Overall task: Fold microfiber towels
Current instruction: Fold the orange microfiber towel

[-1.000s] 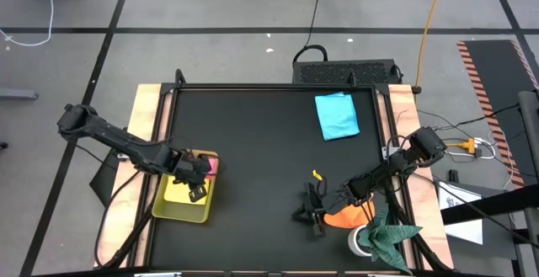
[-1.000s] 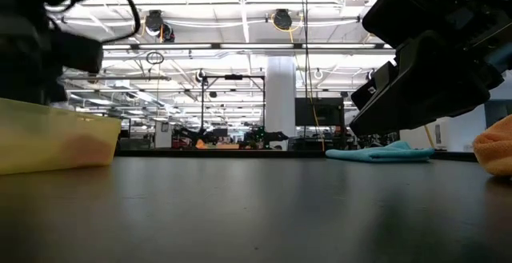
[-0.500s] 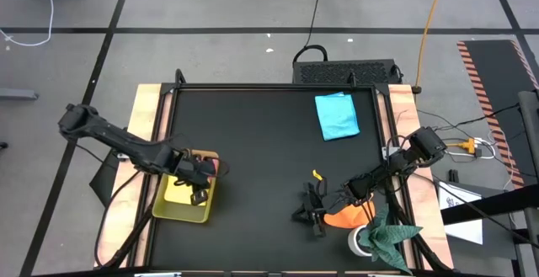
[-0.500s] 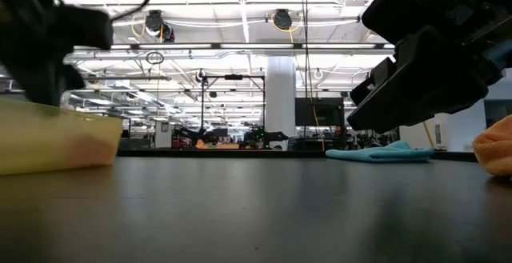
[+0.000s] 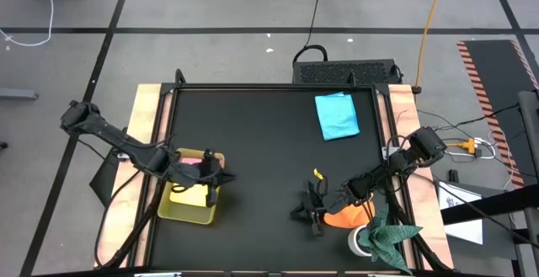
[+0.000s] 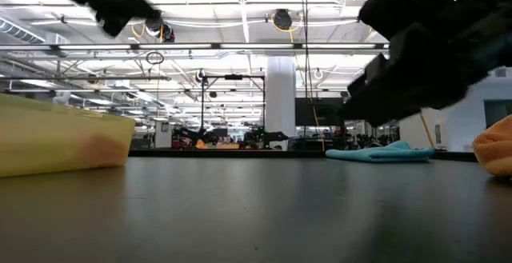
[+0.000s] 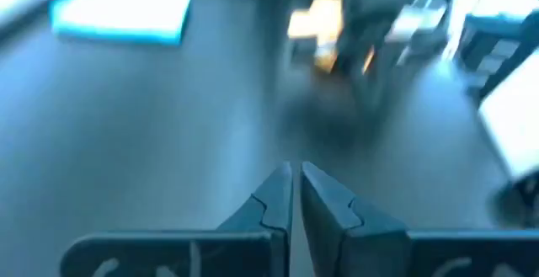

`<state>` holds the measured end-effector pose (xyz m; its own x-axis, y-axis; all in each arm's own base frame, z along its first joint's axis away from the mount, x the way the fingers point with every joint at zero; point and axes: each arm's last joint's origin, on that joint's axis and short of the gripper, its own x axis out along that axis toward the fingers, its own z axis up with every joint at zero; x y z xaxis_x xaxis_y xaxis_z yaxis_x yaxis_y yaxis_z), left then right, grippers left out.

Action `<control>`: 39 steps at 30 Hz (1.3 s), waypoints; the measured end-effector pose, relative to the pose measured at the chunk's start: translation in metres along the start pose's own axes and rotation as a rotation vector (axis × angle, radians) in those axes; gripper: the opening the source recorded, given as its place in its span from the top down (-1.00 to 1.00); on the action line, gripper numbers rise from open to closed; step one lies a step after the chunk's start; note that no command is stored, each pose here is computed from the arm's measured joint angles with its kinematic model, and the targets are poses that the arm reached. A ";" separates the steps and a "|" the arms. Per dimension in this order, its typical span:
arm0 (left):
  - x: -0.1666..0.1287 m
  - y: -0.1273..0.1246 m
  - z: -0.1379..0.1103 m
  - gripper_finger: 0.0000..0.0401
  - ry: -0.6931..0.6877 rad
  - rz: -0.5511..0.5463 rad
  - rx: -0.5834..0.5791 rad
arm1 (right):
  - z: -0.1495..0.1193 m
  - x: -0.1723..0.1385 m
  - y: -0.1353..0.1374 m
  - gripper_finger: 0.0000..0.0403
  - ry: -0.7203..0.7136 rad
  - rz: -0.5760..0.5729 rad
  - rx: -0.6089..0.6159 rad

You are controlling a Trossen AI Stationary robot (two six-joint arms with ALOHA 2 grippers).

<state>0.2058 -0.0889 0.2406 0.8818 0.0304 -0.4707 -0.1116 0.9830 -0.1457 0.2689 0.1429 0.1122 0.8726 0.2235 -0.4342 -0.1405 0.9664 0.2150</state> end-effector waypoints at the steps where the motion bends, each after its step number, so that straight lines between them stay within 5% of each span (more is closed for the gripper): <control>1: 0.000 -0.004 0.004 0.87 -0.056 -0.011 0.024 | 0.002 0.000 -0.001 0.98 -0.022 -0.016 -0.010; 9: 0.033 -0.038 0.004 0.87 -0.273 -0.098 0.194 | 0.042 -0.029 0.001 0.93 -0.011 -0.051 -0.042; 19: 0.100 -0.054 -0.045 0.87 -0.252 -0.086 0.232 | 0.093 -0.085 -0.005 0.71 0.435 -0.264 0.180; 29: 0.114 -0.045 -0.053 0.87 -0.223 -0.067 0.182 | 0.062 -0.102 -0.012 0.29 0.822 -0.314 0.483; 39: 0.114 -0.045 -0.054 0.87 -0.208 -0.067 0.184 | 0.023 -0.072 -0.011 0.56 0.886 -0.209 0.488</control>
<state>0.2868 -0.1390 0.1461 0.9617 -0.0184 -0.2736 0.0189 0.9998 -0.0010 0.2187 0.1131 0.1607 0.1724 0.2609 -0.9498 0.3519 0.8843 0.3068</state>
